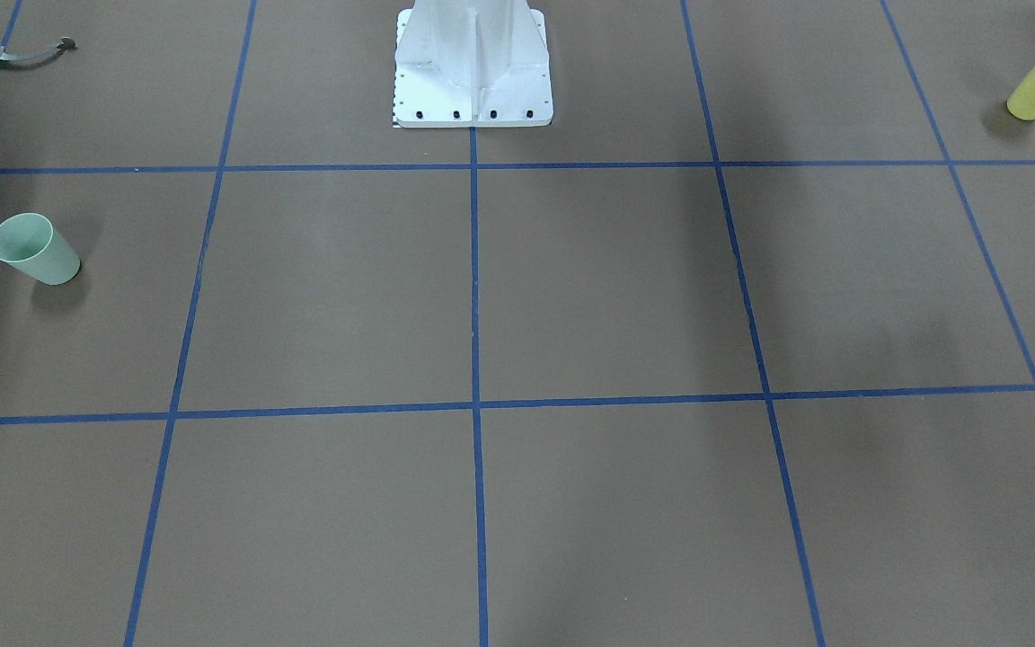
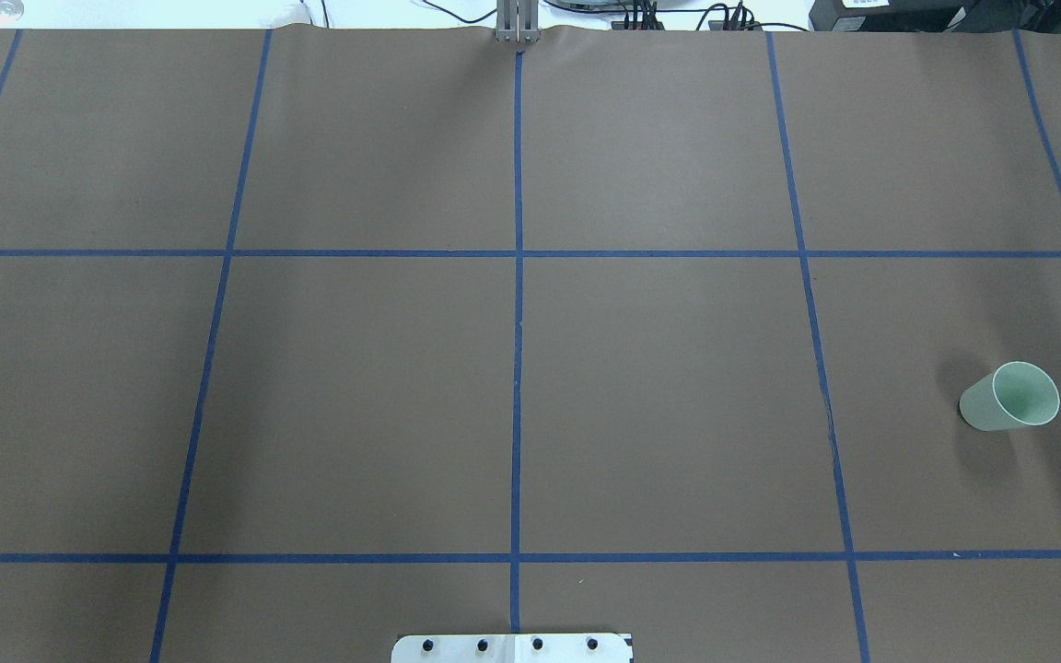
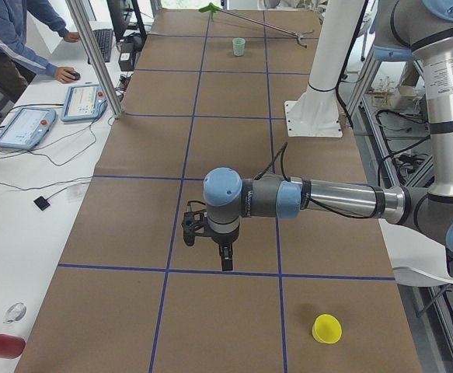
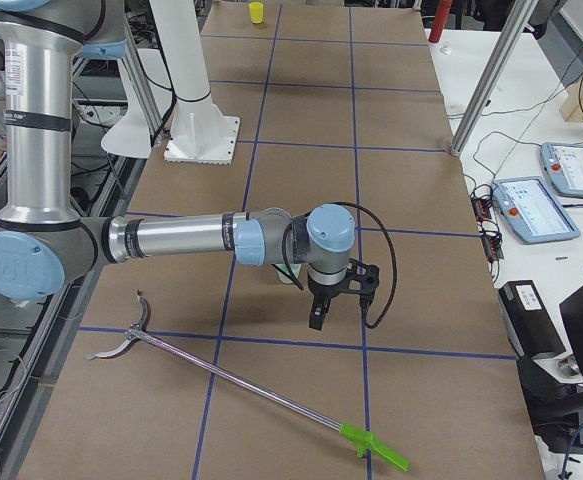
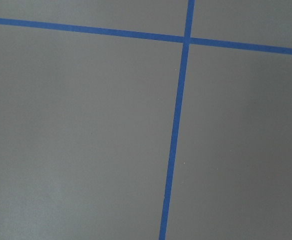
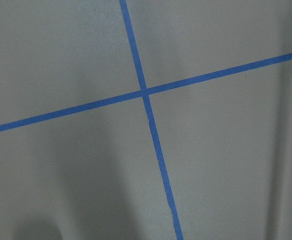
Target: Transfer and stack yellow cup on green cup
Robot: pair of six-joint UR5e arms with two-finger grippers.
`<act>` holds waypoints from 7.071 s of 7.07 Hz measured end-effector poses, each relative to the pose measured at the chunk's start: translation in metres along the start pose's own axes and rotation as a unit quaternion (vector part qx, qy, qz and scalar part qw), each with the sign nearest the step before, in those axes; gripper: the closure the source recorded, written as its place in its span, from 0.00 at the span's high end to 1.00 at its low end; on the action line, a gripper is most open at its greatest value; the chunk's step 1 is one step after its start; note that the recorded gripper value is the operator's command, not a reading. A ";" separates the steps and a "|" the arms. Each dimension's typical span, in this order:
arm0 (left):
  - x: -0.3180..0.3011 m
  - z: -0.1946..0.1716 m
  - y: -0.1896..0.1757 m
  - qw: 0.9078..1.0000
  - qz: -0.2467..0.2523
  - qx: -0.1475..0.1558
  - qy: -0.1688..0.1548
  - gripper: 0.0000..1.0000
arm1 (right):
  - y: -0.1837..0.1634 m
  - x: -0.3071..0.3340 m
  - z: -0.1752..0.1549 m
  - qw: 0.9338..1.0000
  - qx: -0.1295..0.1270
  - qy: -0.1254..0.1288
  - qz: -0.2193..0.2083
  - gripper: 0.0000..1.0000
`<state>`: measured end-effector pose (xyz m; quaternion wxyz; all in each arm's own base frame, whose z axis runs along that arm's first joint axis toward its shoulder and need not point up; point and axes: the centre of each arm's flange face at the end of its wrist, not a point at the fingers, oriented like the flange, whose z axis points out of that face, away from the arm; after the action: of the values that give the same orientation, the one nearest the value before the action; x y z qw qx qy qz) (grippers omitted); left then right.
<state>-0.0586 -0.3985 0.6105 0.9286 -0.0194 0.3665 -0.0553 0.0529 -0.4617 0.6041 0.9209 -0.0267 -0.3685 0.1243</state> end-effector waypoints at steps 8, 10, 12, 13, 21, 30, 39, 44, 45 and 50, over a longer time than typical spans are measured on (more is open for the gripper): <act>0.001 0.000 0.000 1.000 0.000 0.001 0.001 1.00 | 0.002 -0.001 -0.001 1.000 0.001 -0.004 -0.003 1.00; 0.002 -0.001 -0.001 1.000 0.001 0.001 0.003 1.00 | 0.002 -0.001 -0.001 1.000 0.001 -0.006 -0.003 1.00; 0.002 -0.001 -0.001 1.000 0.002 0.001 0.003 1.00 | 0.002 -0.002 -0.001 1.000 0.000 -0.006 -0.003 1.00; 0.002 -0.001 -0.001 1.000 0.002 0.001 0.002 1.00 | 0.002 -0.002 -0.001 1.000 0.000 -0.007 -0.003 1.00; 0.039 0.018 0.002 0.978 -0.205 0.030 0.033 1.00 | -0.002 -0.011 -0.007 1.000 0.006 -0.012 -0.015 1.00; 0.000 0.137 0.136 0.805 -0.545 0.171 -0.159 1.00 | 0.002 -0.037 -0.012 0.996 0.043 -0.025 -0.078 1.00; 0.048 0.225 0.194 0.562 -0.666 0.285 -0.399 0.97 | 0.017 -0.048 -0.004 0.994 0.039 -0.029 -0.100 1.00; 0.007 0.284 0.215 0.516 -0.668 0.340 -0.415 0.97 | 0.018 -0.055 -0.005 0.993 0.042 -0.026 -0.110 1.00; 0.008 0.295 0.218 0.516 -0.668 0.340 -0.415 0.97 | 0.019 -0.056 -0.007 0.993 0.044 -0.024 -0.111 1.00; -0.016 0.319 0.232 0.504 -0.666 0.343 -0.430 0.97 | 0.018 -0.053 -0.007 0.992 0.053 -0.005 -0.110 1.00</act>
<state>0.1676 -0.1675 0.8366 0.5955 0.0414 -0.2464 -0.7636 0.0174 -0.4575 0.5610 0.9271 0.0638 -0.3671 0.0415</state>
